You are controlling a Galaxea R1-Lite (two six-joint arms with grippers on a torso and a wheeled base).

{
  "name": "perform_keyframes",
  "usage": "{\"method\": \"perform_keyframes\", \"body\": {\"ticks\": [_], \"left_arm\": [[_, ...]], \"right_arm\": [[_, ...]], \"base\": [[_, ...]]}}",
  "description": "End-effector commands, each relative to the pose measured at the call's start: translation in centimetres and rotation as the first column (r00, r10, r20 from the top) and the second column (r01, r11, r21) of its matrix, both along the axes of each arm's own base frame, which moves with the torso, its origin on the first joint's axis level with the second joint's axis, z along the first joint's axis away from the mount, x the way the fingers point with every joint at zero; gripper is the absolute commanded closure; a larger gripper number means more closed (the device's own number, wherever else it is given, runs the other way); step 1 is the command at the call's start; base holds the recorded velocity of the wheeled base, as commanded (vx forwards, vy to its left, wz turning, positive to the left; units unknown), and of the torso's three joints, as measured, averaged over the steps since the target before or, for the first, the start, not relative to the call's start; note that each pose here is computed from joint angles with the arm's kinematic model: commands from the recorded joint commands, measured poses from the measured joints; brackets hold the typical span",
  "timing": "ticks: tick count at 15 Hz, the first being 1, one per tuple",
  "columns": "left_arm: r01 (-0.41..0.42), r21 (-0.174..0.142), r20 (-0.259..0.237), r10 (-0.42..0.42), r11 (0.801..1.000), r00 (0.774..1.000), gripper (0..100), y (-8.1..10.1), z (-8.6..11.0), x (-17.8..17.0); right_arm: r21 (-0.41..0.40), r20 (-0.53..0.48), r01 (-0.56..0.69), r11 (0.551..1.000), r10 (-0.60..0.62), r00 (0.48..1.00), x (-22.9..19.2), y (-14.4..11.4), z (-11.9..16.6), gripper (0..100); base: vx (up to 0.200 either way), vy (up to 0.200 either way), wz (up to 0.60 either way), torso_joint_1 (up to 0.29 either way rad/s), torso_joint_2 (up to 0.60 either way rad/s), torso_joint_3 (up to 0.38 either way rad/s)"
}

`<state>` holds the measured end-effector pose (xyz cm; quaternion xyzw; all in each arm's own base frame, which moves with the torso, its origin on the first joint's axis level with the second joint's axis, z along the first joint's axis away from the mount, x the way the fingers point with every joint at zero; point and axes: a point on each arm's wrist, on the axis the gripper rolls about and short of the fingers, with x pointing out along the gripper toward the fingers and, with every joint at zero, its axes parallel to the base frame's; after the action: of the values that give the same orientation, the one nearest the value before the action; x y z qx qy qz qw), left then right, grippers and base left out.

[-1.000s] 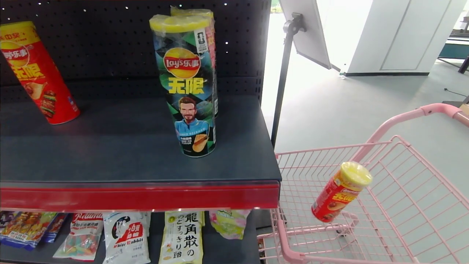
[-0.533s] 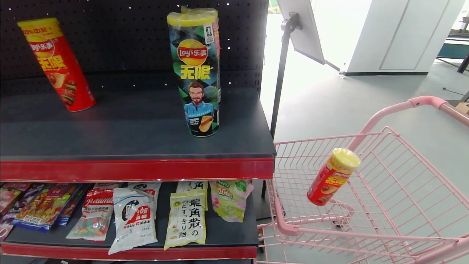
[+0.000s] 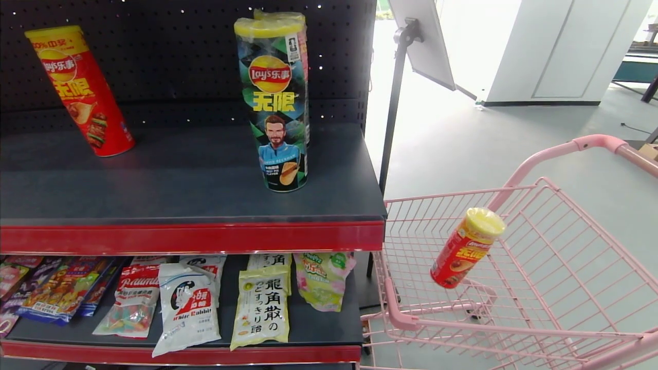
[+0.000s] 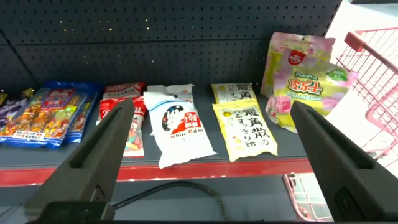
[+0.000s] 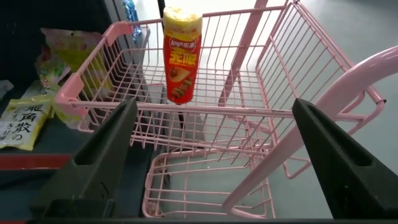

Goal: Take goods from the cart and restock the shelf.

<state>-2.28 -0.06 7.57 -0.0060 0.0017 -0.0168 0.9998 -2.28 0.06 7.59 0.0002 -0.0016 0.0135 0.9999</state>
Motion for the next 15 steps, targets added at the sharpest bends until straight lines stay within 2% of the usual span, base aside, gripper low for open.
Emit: {"method": "perform_keyframes", "body": {"ticks": [1, 2, 3, 4, 5, 6, 7, 8, 9, 10, 11, 13, 15], "left_arm": [[0.0, 0.0, -0.001, 0.0, 1.0, 1.0, 0, 0.0, 0.0, 0.0], [0.0, 0.0, -0.001, 0.0, 1.0, 1.0, 0, 0.0, 0.0, 0.0], [0.0, 0.0, -0.001, 0.0, 1.0, 1.0, 0, 0.0, 0.0, 0.0], [0.0, 0.0, -0.001, 0.0, 1.0, 1.0, 0, 0.0, 0.0, 0.0], [0.0, 0.0, -0.001, 0.0, 1.0, 1.0, 0, 0.0, 0.0, 0.0], [0.0, -0.002, -0.001, 0.0, 1.0, 1.0, 0, 0.0, 0.0, 0.0], [0.0, 0.0, -0.001, 0.0, 1.0, 1.0, 0, 0.0, 0.0, 0.0], [0.0, 0.0, -0.001, 0.0, 1.0, 1.0, 0, 0.0, 0.0, 0.0], [0.0, 0.0, -0.001, 0.0, 1.0, 1.0, 0, 0.0, 0.0, 0.0], [0.0, 0.0, -0.001, 0.0, 1.0, 1.0, 0, 0.0, 0.0, 0.0], [0.0, -0.002, -0.001, 0.0, 1.0, 1.0, 0, 0.0, 0.0, 0.0], [0.0, 0.0, -0.001, 0.0, 1.0, 1.0, 0, 0.0, 0.0, 0.0], [0.0, 0.0, -0.001, 0.0, 1.0, 1.0, 0, 0.0, 0.0, 0.0]], "right_arm": [[0.002, 0.088, -0.087, 0.996, 0.086, 0.992, -0.6, 0.1, 4.9, 0], [0.018, 0.062, -0.104, 0.994, 0.103, 0.993, 1.4, 0.1, 11.7, 0], [0.035, 0.143, -0.12, 0.992, 0.114, 0.983, 4.2, 0.2, 20.0, 0], [0.048, 0.21, -0.14, 0.989, 0.127, 0.969, 8.4, 0.4, 26.7, 0], [0.005, 0.236, -0.231, 0.973, 0.224, 0.946, 13.2, 0.7, 30.4, 0], [-0.079, 0.204, -0.297, 0.952, 0.306, 0.93, 16.5, 0.1, 30.1, 0], [-0.233, 0.172, -0.318, 0.919, 0.361, 0.917, 19.8, -2.0, 29.2, 0], [-0.349, 0.141, -0.335, 0.875, 0.402, 0.905, 22.1, -4.1, 28.2, 0], [-0.527, 0.1, -0.385, 0.758, 0.505, 0.857, 26.1, -7.6, 26.0, 0], [-0.57, 0.076, -0.441, 0.693, 0.579, 0.812, 28.0, -8.5, 24.4, 0], [-0.569, 0.056, -0.475, 0.672, 0.608, 0.792, 28.9, -8.9, 23.1, 0], [-0.494, -0.011, -0.572, 0.655, 0.653, 0.757, 29.9, -9.0, 19.1, 0], [-0.508, -0.06, -0.613, 0.605, 0.685, 0.726, 30.8, -9.0, 15.5, 0]], "base": [[0.0, 0.0, 0.0, 0.0, 0.0, 0.0], [0.0, 0.0, 0.0, 0.0, 0.0, 0.0], [0.0, 0.0, 0.0, 0.0, 0.0, 0.0], [0.0, 0.0, 0.0, 0.0, 0.0, 0.0], [0.0, 0.0, 0.0, 0.0, 0.0, 0.0], [0.0, 0.0, 0.0, 0.0, 0.0, 0.0], [0.0, 0.0, 0.0, 0.0, 0.0, 0.0], [0.0, 0.0, 0.0, 0.0, 0.0, 0.0], [0.0, 0.0, 0.0, 0.0, 0.0, 0.0], [0.0, 0.0, 0.0, 0.0, 0.0, 0.0], [0.0, 0.0, 0.0, 0.0, 0.0, 0.0], [0.0, 0.0, 0.0, 0.0, 0.0, 0.0], [0.0, 0.0, 0.0, 0.0, 0.0, 0.0]]}}
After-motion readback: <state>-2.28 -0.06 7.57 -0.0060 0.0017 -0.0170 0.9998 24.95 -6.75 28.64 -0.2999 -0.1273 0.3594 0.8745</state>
